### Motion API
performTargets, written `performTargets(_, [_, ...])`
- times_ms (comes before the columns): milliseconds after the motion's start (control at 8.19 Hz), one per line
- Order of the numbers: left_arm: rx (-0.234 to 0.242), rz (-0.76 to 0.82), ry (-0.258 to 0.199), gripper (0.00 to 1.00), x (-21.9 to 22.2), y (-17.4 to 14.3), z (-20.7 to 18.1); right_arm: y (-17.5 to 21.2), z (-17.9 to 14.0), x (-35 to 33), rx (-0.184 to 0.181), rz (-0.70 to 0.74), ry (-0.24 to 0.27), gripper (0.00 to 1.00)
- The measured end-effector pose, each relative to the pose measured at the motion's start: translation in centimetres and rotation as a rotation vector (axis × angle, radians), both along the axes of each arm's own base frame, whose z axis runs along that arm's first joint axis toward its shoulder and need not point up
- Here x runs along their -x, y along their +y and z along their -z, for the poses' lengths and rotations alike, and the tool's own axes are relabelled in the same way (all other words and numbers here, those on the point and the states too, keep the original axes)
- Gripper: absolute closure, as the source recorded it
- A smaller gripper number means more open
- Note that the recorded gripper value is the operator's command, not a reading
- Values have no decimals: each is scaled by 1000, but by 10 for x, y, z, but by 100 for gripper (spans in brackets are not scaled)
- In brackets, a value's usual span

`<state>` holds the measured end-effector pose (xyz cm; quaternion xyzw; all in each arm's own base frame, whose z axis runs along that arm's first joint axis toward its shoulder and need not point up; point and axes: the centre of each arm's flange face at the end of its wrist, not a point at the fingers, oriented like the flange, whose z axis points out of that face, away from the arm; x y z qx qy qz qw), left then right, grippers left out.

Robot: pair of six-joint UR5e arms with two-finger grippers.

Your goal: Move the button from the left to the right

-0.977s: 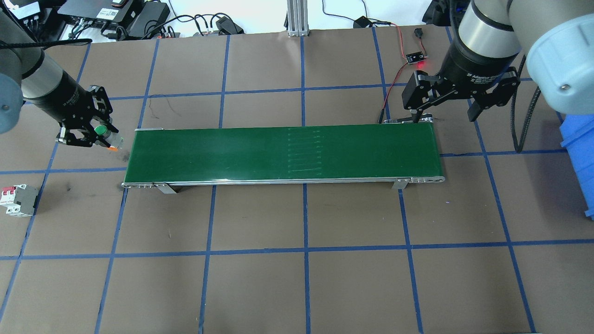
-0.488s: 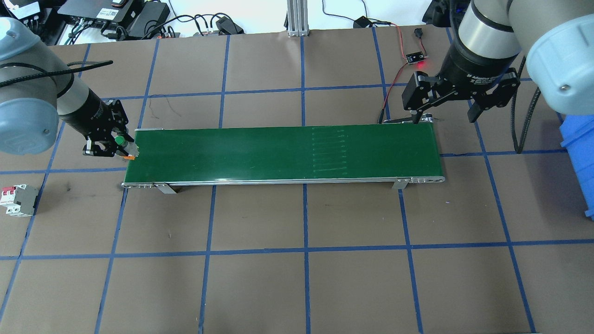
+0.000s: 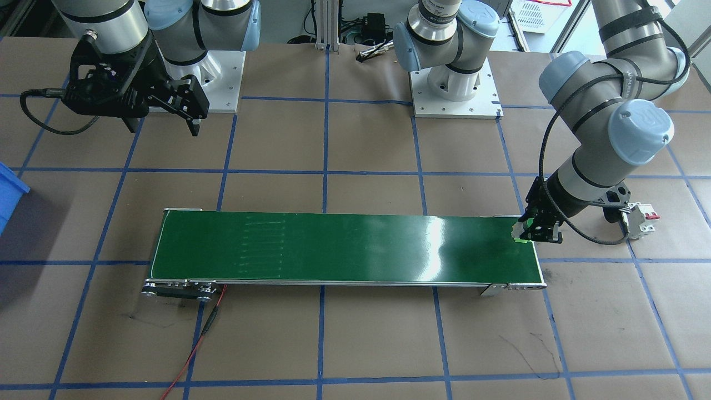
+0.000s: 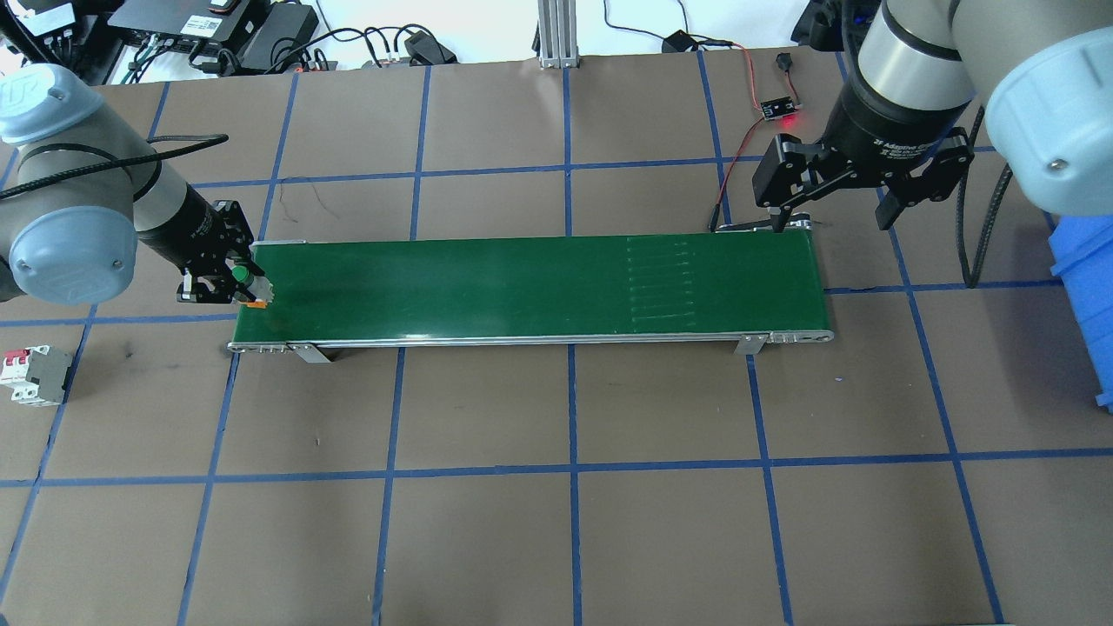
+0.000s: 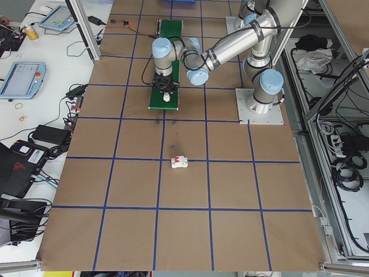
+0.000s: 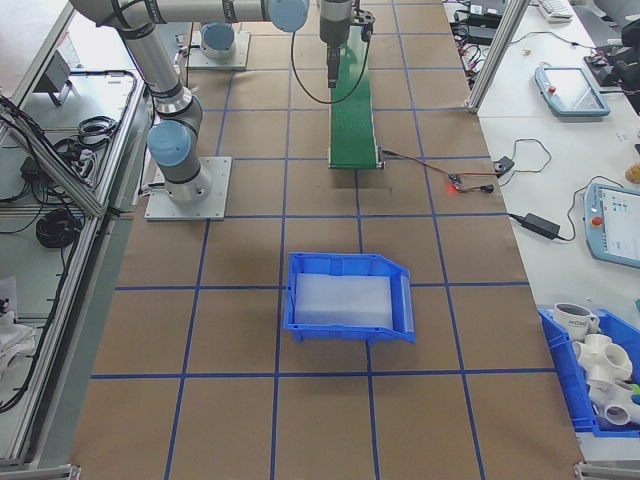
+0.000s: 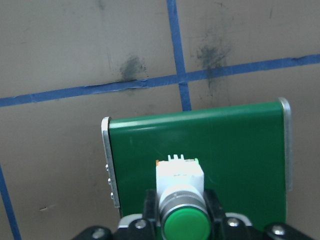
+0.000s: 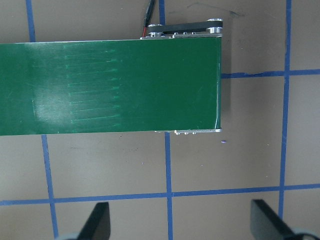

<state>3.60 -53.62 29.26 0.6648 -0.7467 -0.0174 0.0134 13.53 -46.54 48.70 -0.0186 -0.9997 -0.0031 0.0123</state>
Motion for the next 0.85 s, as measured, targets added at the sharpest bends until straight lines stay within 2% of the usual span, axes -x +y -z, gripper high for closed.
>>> performTargets(122, [8, 5, 0, 85, -1, -3, 5, 0, 0, 0, 0, 0, 0, 0])
performTargets(244, [17, 6, -1, 80, -2, -6, 7, 0, 0, 0, 0, 0, -1, 0])
performTargets(366, [20, 5, -2, 48, -2, -7, 9, 0, 0, 0, 0, 0, -1, 0])
performTargets(488, [18, 2, -1, 32, -2, -7, 12, 0, 0, 0, 0, 0, -1, 0])
performTargets(610, [13, 3, -2, 23, -2, -7, 14, 0, 0, 0, 0, 0, -1, 0])
performTargets(733, [9, 5, -2, 0, -2, -6, 16, 0, 0, 0, 0, 0, -1, 0])
performTargets(855, [8, 4, -2, 0, -2, -6, 17, 0, 0, 0, 0, 1, 0, 0])
